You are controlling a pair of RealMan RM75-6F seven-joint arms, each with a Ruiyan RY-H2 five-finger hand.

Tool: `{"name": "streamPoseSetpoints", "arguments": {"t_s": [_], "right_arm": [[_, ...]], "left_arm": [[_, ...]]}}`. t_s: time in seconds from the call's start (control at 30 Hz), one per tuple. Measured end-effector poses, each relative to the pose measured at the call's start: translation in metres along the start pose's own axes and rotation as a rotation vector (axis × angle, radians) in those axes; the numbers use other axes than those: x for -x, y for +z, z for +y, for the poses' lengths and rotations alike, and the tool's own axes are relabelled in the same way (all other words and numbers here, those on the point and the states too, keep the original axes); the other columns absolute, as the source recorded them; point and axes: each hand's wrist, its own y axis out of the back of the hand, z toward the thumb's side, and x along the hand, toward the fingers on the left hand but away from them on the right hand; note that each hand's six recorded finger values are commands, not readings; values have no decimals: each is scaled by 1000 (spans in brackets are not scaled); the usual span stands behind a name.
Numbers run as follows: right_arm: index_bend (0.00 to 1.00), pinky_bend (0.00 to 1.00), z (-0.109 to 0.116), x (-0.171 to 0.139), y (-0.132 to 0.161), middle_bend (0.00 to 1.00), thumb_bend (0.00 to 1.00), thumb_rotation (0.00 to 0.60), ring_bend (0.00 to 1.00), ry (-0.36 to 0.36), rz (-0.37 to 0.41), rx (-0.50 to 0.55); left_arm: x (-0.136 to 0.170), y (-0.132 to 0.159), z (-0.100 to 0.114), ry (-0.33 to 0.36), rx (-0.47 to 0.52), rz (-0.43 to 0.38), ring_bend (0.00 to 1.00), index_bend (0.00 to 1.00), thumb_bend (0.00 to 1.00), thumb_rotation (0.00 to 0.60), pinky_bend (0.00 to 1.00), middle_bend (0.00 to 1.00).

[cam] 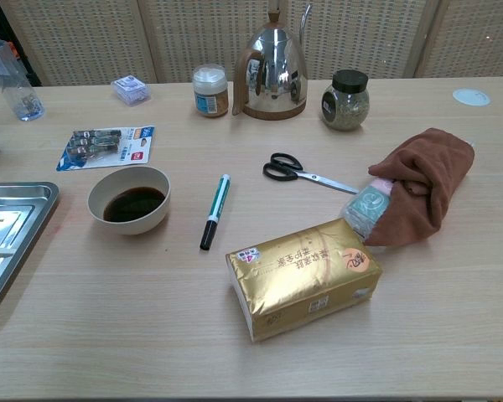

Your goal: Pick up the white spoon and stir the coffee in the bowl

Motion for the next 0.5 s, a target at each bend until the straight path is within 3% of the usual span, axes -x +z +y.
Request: {"name": "streamPoseSetpoints", "arguments": {"t_s": [0.33, 0.5], "right_arm": [[0, 0, 3, -1, 1, 0, 0, 600, 0, -6, 4, 11], [0, 0, 6, -3, 2, 0, 0, 600, 0, -5, -3, 47]], "left_arm": [[-2, 1, -8, -31, 0, 0, 0, 22, 0, 600, 0, 0], [-10, 3, -24, -93, 14, 2, 0, 257, 5, 600, 0, 0]]}}
